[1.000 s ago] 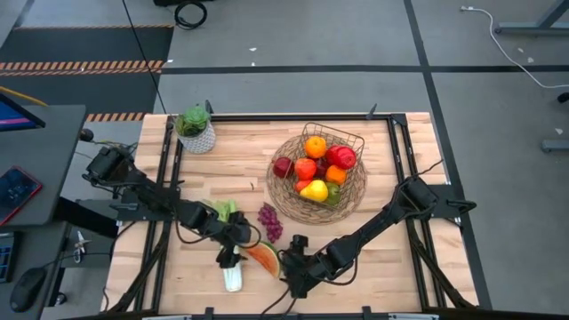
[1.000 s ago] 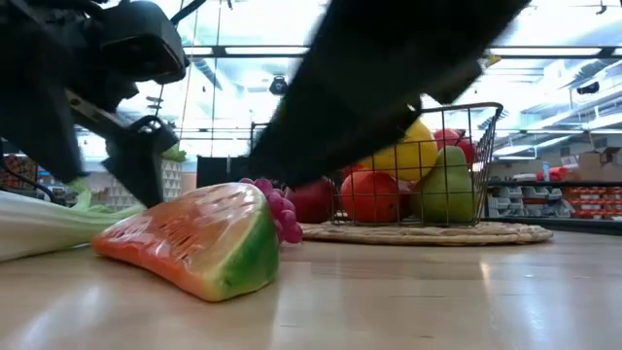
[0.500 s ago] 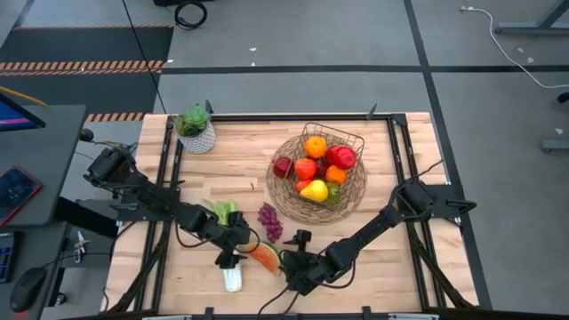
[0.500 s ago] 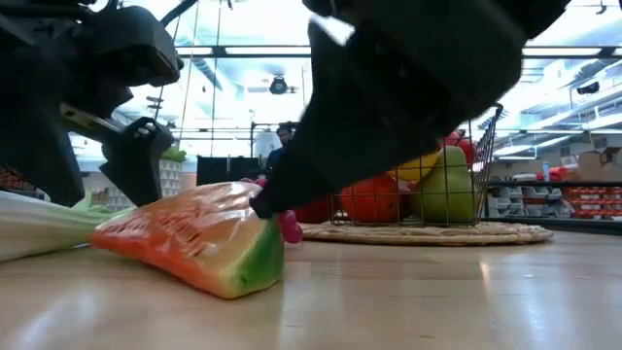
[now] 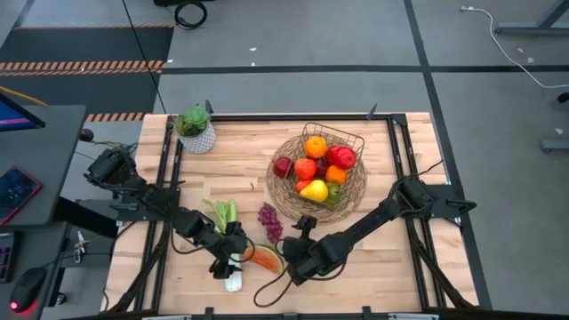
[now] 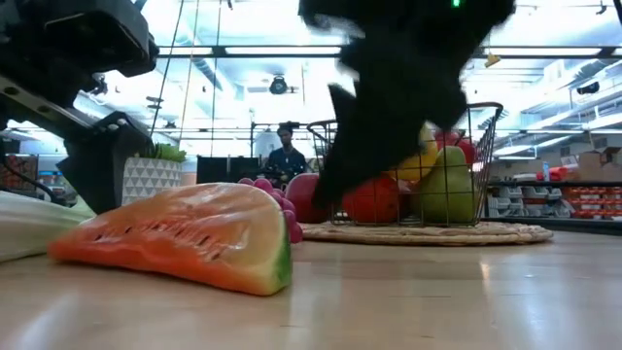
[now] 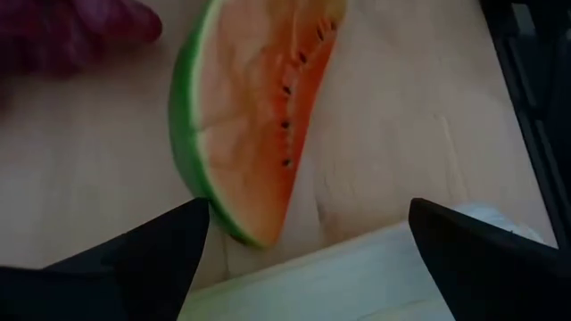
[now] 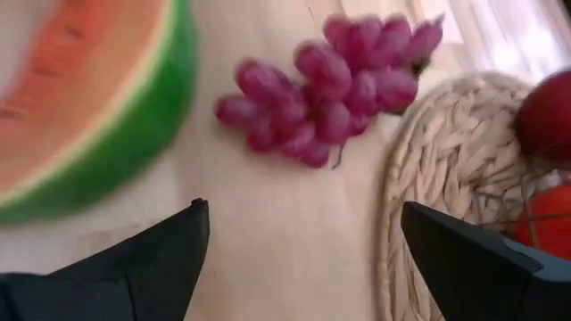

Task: Build produce basket
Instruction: Put the red watermelon into the gold wire basket

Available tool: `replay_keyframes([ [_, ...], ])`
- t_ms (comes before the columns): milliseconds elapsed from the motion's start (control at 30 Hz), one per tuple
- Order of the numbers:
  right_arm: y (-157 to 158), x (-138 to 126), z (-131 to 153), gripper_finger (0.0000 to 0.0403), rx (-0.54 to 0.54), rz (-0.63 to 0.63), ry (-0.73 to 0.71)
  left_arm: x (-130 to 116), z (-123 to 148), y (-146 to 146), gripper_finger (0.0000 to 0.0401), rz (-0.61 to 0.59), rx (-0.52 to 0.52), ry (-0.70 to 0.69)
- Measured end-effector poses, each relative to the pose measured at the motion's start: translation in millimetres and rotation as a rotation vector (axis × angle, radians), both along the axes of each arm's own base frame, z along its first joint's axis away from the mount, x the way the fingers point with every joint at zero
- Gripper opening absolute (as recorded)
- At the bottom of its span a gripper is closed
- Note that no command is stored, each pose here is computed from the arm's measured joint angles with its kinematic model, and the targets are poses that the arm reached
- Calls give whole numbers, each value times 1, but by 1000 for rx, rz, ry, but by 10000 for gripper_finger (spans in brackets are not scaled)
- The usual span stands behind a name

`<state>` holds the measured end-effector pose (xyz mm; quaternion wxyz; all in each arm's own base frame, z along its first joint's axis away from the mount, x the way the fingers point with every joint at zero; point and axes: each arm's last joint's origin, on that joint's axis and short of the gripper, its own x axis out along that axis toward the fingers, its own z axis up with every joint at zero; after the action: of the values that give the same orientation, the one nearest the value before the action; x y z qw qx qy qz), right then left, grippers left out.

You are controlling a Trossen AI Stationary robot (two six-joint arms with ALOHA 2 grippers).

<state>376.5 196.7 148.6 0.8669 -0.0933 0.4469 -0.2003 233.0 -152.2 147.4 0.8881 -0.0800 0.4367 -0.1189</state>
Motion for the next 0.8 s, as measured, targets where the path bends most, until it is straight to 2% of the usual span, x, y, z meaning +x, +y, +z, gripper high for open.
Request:
replay_keyframes([
  [167, 30, 4, 24, 373, 76, 136, -59, -4, 0, -6, 392, -13, -23, 12],
  [233, 42, 5, 28, 373, 116, 198, -109, -6, 0, -8, 392, -24, -23, 13],
  [333, 55, 8, 27, 373, 121, 253, -176, -9, 0, -12, 392, -29, -2, -1],
  [567, 63, 17, -14, 373, 64, 235, -191, -11, -3, -17, 392, -14, 29, -16],
  [700, 60, 16, -16, 373, -1, 166, -223, -13, -3, -20, 392, -5, 32, -19],
  [800, 60, 16, -13, 373, -6, 159, -243, -13, -4, -20, 392, 0, 36, -23],
])
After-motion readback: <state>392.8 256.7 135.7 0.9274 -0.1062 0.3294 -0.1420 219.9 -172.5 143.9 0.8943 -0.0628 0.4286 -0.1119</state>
